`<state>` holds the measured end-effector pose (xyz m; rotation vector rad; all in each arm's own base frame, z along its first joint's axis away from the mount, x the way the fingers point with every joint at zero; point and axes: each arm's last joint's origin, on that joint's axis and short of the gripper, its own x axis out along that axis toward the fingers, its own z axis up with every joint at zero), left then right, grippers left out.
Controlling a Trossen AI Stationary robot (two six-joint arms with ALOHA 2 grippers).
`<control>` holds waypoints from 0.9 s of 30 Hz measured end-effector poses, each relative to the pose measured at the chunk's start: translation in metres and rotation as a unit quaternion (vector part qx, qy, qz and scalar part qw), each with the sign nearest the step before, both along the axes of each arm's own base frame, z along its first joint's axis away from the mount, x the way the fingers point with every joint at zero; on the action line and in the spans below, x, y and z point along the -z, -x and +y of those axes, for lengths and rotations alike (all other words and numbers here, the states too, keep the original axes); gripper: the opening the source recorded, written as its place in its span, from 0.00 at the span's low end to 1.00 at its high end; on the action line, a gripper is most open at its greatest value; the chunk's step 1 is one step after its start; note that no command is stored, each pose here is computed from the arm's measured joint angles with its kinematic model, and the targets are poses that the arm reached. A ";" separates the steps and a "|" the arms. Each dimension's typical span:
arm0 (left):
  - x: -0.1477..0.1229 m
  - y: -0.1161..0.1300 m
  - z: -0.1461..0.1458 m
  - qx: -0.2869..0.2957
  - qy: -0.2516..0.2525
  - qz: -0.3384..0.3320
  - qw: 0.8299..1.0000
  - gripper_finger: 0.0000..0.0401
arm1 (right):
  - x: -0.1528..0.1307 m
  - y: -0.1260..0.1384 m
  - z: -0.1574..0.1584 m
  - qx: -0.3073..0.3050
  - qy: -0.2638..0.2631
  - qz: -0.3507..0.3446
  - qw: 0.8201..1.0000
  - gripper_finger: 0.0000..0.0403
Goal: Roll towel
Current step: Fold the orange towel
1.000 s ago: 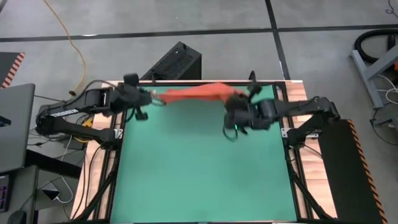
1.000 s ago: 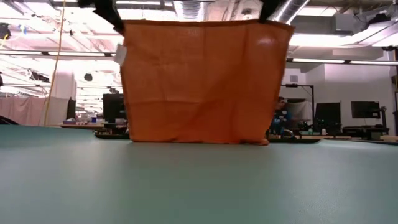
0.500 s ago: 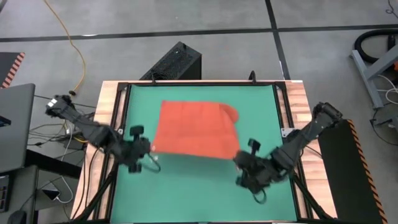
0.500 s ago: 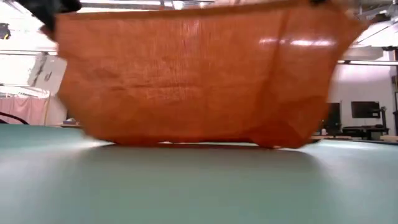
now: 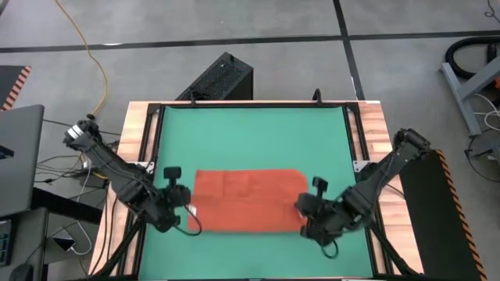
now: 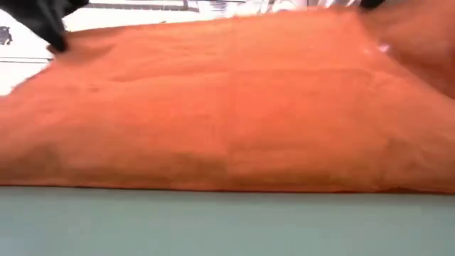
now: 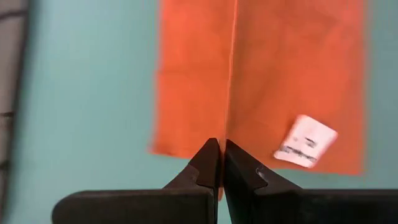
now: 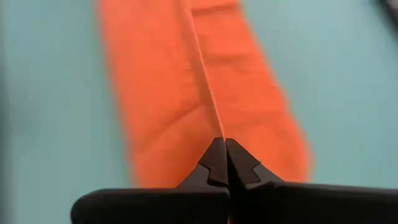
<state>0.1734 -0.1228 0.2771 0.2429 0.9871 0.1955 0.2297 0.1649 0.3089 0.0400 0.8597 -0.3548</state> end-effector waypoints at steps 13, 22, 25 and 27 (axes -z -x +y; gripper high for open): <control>0.002 -0.016 0.039 -0.052 -0.052 0.041 0.996 0.00 | 0.010 -0.025 -0.069 0.060 0.051 0.098 0.992 0.01; 0.001 -0.022 0.033 -0.043 0.011 0.032 0.998 0.00 | 0.043 -0.025 -0.068 0.044 0.031 0.119 0.991 0.01; 0.000 -0.024 0.027 -0.031 0.079 0.037 0.996 0.00 | 0.040 -0.023 -0.059 0.026 0.028 0.113 0.993 0.01; -0.005 -0.023 0.021 -0.028 0.109 0.036 0.993 0.00 | 0.035 -0.021 -0.050 0.010 0.024 0.104 0.994 0.01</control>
